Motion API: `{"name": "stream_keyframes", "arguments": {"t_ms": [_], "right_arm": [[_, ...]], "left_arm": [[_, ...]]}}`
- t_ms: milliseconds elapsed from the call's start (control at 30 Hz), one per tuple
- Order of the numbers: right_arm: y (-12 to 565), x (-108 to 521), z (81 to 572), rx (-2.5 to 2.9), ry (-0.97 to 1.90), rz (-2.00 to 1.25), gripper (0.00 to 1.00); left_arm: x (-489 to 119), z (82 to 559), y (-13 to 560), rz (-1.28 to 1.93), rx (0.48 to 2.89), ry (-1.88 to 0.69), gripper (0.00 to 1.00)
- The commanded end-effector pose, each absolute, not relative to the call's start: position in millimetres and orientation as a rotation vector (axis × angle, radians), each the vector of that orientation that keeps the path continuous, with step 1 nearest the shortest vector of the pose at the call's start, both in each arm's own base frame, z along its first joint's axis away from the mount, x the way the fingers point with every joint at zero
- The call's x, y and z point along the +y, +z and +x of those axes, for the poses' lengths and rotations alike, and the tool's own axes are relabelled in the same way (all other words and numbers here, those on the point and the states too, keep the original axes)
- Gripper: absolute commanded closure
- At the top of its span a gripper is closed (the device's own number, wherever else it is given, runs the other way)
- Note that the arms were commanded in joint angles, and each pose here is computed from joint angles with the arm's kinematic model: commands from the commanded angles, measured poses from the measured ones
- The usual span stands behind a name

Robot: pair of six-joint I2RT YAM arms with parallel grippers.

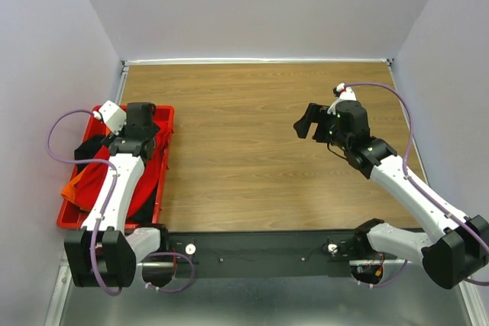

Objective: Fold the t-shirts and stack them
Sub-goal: Grab the tshirt from the pile

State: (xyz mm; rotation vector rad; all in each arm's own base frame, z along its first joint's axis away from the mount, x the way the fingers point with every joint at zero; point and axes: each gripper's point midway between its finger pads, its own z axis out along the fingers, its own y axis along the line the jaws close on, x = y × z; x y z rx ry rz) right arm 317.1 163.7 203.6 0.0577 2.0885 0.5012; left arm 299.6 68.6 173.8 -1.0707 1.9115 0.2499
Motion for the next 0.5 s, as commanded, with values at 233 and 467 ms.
{"name": "stream_keyframes", "arguments": {"t_ms": [233,467], "right_arm": [[203.7,169.3,310.5,2.086,0.544,0.032,0.00],[207.2,171.2,310.0,2.079,0.557,0.024,0.00]], "left_arm": [[72.4,301.1,129.5,-1.158,1.942,0.227,0.40],[74.8,303.4,170.0,-1.066,1.879,0.199,1.00]]}}
